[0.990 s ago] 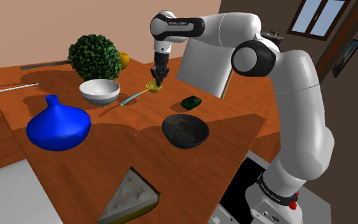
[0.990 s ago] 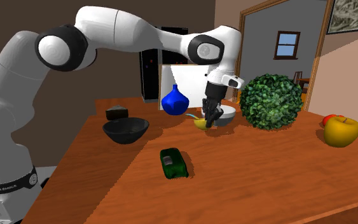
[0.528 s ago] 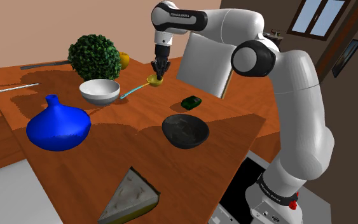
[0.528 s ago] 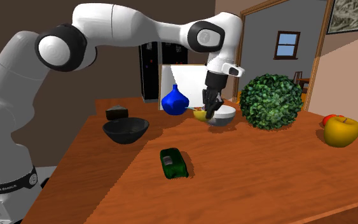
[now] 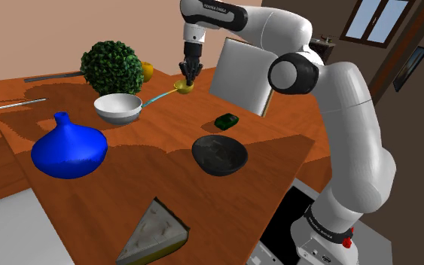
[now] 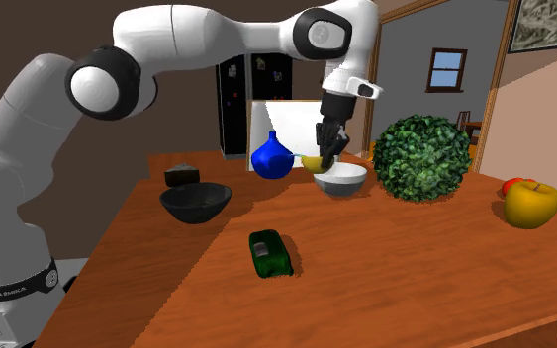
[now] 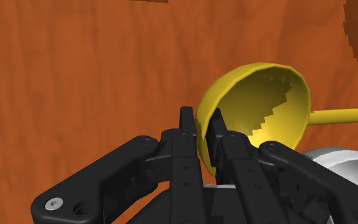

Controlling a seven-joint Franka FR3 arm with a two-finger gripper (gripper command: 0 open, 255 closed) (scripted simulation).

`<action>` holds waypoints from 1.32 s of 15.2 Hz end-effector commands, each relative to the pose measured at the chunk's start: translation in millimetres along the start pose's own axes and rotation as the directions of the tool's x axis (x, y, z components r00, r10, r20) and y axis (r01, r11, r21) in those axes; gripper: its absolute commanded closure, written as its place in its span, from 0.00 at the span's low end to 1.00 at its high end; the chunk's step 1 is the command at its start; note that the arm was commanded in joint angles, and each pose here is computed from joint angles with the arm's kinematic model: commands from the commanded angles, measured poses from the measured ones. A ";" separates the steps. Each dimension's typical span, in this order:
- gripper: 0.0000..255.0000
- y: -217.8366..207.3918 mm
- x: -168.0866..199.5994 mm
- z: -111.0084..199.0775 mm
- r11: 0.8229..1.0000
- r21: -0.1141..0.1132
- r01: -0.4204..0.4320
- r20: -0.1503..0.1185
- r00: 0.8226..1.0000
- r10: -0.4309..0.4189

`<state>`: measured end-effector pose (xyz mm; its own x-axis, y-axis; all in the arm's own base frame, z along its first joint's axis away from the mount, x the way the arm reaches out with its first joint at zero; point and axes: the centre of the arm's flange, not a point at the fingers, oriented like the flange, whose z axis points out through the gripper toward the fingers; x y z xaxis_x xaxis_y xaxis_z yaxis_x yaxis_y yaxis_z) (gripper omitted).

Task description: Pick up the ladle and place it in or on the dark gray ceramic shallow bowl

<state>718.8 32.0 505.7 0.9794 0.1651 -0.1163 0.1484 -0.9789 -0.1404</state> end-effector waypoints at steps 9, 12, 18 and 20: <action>1.00 -17.3 -118.2 -2.8 1.000 0.000 0.000 0.001 1.000 0.000; 1.00 -22.9 -157.4 -2.0 1.000 0.000 0.000 0.001 1.000 0.000; 1.00 -34.2 -235.7 -0.6 1.000 0.000 0.000 0.001 1.000 0.000; 1.00 -38.0 -261.9 -0.1 1.000 0.000 0.000 0.001 1.000 0.000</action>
<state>470.6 25.0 540.4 0.9794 0.1650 -0.1163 0.1482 -0.9789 -0.1404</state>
